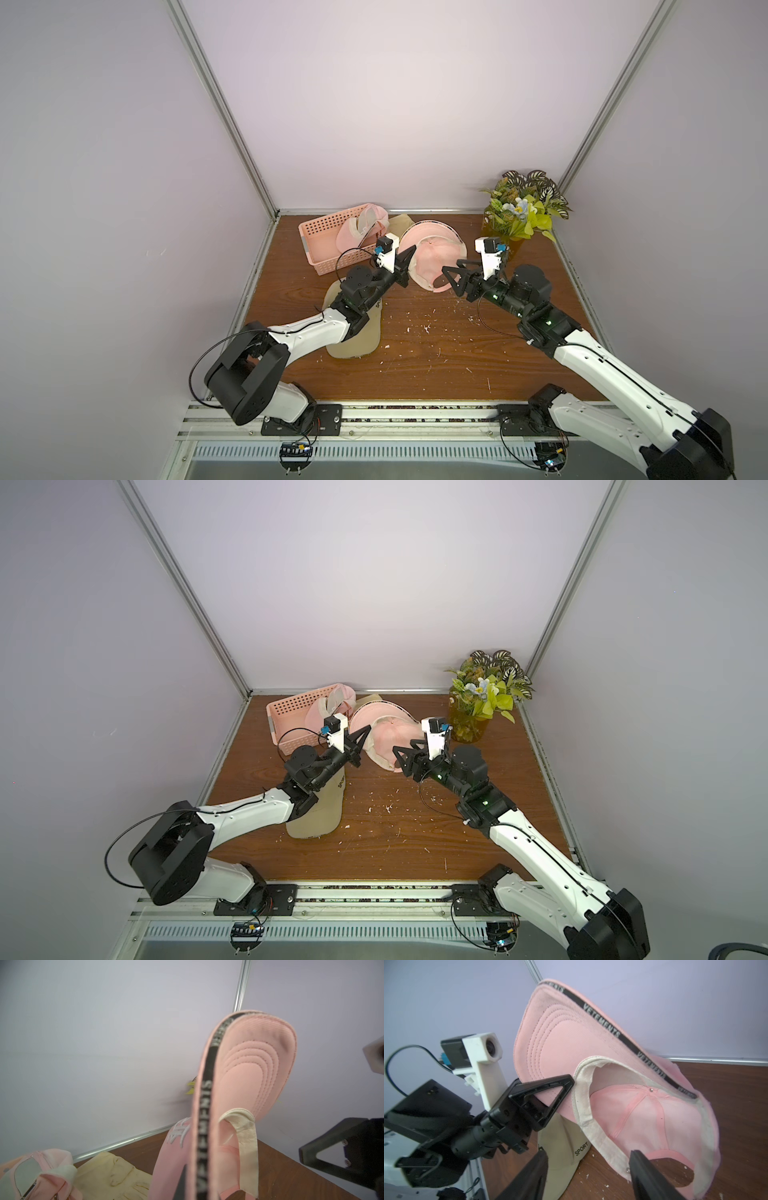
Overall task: Turn the baseball cap inside out
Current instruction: Turn over the baseball cap, then place the baseball cap at the center of the board.
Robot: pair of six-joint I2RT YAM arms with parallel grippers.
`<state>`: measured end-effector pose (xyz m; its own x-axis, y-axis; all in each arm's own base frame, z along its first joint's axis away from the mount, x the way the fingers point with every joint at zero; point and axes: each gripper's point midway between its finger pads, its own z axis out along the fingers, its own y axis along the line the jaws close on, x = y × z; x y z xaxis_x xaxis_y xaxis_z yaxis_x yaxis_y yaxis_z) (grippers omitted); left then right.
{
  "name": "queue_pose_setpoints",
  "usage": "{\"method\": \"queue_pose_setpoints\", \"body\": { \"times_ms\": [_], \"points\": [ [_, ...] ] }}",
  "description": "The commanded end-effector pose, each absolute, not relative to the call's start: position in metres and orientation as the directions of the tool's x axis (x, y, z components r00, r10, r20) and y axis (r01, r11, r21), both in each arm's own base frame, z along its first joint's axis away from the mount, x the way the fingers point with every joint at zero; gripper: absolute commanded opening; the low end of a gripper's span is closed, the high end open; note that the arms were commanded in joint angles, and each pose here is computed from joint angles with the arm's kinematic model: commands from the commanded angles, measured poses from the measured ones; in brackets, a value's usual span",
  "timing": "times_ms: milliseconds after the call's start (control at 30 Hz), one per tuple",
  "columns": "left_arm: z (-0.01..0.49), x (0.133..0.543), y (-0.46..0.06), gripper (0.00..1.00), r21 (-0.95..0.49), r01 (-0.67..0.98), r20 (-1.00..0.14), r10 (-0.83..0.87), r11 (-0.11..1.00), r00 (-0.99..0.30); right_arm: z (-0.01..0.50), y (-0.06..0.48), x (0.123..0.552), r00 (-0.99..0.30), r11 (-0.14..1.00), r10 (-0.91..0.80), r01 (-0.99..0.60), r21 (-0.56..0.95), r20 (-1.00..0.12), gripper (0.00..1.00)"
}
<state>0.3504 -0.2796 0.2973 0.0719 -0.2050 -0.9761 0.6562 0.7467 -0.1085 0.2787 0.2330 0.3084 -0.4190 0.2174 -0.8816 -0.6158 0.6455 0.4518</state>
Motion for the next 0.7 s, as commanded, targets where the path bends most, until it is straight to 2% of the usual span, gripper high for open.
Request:
{"method": "queue_pose_setpoints", "body": {
  "times_ms": [0, 133, 367, 533, 667],
  "points": [
    [0.317, 0.352, -0.269, 0.00, -0.054, 0.628, -0.954, -0.226, 0.776, 0.198, 0.344, 0.229, 0.274, -0.499, 0.562, 0.351, -0.565, 0.604, -0.792, 0.67],
    [0.318, 0.348, -0.263, 0.00, -0.022, 0.611, -0.938, -0.228, 0.791, 0.262, 0.349, 0.222, 0.282, -0.625, 0.443, 0.458, -0.456, 0.772, -0.632, 0.64],
    [0.314, 0.345, -0.260, 0.00, 0.043, 0.587, -0.928, -0.185, 0.808, 0.323, 0.355, 0.217, 0.285, -0.672, 0.347, 0.528, -0.388, 0.854, -0.519, 0.58],
    [0.316, 0.329, -0.258, 0.00, 0.093, 0.600, -0.888, -0.207, 0.794, 0.411, 0.341, 0.211, 0.295, -0.710, 0.255, 0.592, -0.283, 0.924, -0.381, 0.54],
    [0.313, 0.324, -0.258, 0.00, 0.111, 0.611, -0.876, -0.214, 0.784, 0.433, 0.335, 0.201, 0.301, -0.686, 0.250, 0.641, -0.237, 0.939, -0.344, 0.55]
  ]
}}
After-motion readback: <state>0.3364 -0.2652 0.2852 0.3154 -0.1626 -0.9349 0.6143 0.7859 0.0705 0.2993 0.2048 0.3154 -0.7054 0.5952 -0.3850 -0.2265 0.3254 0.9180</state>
